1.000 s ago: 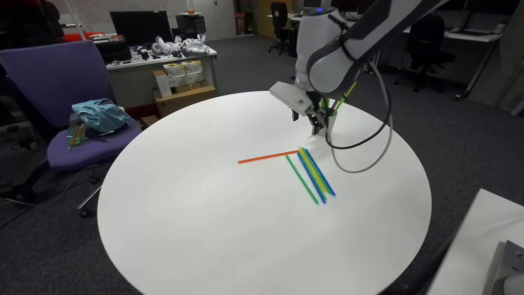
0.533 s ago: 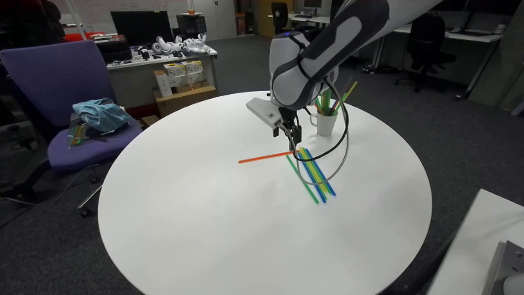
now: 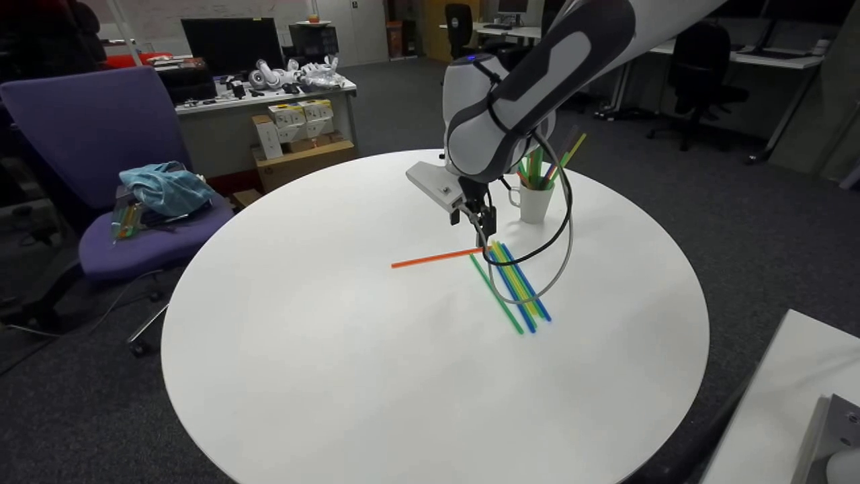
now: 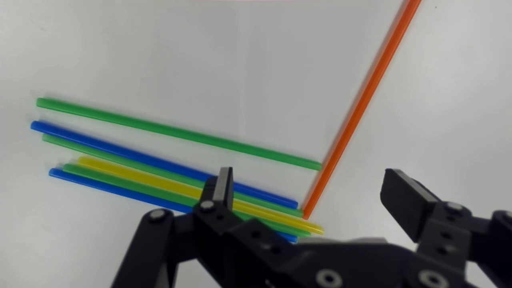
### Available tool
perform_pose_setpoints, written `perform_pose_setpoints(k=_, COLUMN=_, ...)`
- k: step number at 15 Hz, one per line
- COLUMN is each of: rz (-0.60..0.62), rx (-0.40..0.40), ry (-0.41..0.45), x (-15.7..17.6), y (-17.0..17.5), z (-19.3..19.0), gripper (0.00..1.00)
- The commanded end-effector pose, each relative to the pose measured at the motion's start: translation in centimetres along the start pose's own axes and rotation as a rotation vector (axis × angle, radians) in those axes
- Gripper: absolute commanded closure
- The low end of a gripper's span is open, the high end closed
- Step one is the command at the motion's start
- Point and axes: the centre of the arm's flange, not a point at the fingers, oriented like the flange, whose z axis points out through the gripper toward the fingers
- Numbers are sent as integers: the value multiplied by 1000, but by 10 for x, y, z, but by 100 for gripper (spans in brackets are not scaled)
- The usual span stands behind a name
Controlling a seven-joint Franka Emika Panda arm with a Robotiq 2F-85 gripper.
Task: Pick up the orange straw from the table and place it in the white mug
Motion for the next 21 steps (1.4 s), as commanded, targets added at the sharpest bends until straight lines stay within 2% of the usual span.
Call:
perform_pose_setpoints(k=1, rz=5, rx=9, ry=1, x=-14, y=-20, z=15, gripper=0)
perform_pose_setpoints(k=8, rz=19, rx=6, ry=-48, x=-51, y=-55, z=66, gripper=0)
perform_pose_setpoints(k=15, rz=69, rx=16, ry=-60, x=-45, y=-82, z=102, gripper=0)
perform_pose_setpoints(k=17, rz=67, rx=28, ry=-58, x=-42, y=-87, z=103, gripper=28)
perform_pose_setpoints(k=21, rz=71, rx=46, ry=-62, x=-39, y=-95, z=98, gripper=58)
